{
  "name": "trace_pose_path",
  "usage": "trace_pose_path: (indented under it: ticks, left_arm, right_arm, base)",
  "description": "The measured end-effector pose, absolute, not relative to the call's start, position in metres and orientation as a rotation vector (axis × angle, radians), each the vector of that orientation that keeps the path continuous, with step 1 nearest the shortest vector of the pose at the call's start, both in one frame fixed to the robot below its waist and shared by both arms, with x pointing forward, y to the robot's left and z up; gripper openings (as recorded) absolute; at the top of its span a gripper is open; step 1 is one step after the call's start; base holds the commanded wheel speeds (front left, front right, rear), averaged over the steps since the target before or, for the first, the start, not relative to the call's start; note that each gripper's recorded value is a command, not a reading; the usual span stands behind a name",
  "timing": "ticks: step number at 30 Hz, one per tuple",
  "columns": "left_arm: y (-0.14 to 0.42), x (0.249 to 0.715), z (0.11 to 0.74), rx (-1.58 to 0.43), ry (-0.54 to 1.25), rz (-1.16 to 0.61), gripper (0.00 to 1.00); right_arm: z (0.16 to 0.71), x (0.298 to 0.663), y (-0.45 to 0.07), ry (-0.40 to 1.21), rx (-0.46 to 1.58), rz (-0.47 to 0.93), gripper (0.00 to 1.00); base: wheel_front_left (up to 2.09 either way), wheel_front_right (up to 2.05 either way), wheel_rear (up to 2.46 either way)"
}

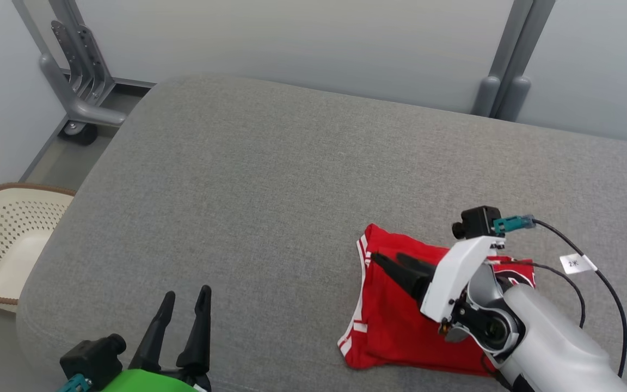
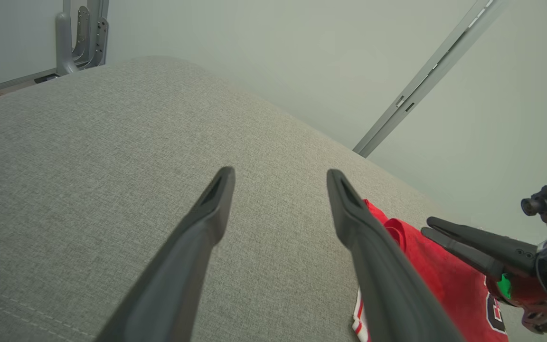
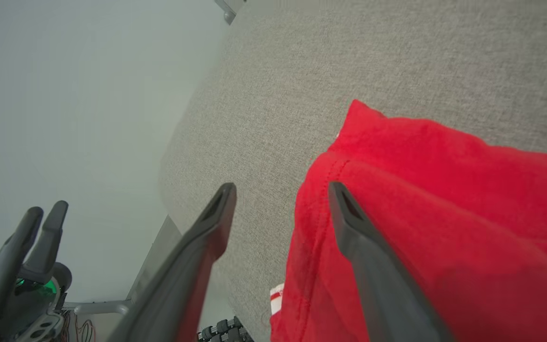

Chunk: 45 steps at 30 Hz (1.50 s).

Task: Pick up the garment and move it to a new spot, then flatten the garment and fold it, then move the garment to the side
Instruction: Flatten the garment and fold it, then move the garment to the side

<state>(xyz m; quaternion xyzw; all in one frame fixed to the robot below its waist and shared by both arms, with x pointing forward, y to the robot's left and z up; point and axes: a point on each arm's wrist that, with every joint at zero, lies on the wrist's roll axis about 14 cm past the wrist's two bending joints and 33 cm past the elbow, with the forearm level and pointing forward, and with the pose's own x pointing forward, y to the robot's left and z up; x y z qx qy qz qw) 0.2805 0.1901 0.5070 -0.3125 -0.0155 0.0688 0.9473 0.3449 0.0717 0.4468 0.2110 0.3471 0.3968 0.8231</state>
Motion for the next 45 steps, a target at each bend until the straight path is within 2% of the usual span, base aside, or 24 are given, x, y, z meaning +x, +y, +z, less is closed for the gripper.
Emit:
trace_pose_path:
  ticks: [6, 13, 16, 27, 34, 45]
  left_arm:
    - [0.190, 0.281, 0.503, -0.638, -0.020, 0.140, 1.00]
    - [0.179, 0.289, 0.507, -0.639, -0.015, 0.094, 1.00]
    - [0.174, 0.293, 0.508, -0.638, -0.016, 0.075, 1.00]
    - [0.149, 0.310, 0.505, -0.643, 0.023, -0.004, 1.00]
    - [0.137, 0.316, 0.495, -0.636, 0.072, -0.031, 1.00]
    - [0.149, 0.314, 0.490, -0.608, 0.076, 0.011, 1.00]
  right_arm:
    - [0.492, 0.371, 0.074, 0.568, 0.475, 0.864, 1.00]
    - [0.492, 0.405, 0.008, 0.480, 0.438, 0.697, 1.00]
    - [0.473, 0.404, -0.024, 0.504, 0.418, 0.621, 1.00]
    - [0.421, 0.376, -0.094, 0.610, 0.329, 0.504, 1.00]
    - [0.395, 0.361, -0.108, 0.674, 0.342, 0.467, 1.00]
    - [0.381, 0.356, -0.092, 0.729, 0.367, 0.499, 1.00]
  base:
    - [0.00, 0.00, 0.00]
    - [0.00, 0.00, 0.00]
    - [0.00, 0.00, 0.00]
    - [0.00, 0.00, 0.00]
    - [0.00, 0.00, 0.00]
    - [0.00, 0.00, 0.00]
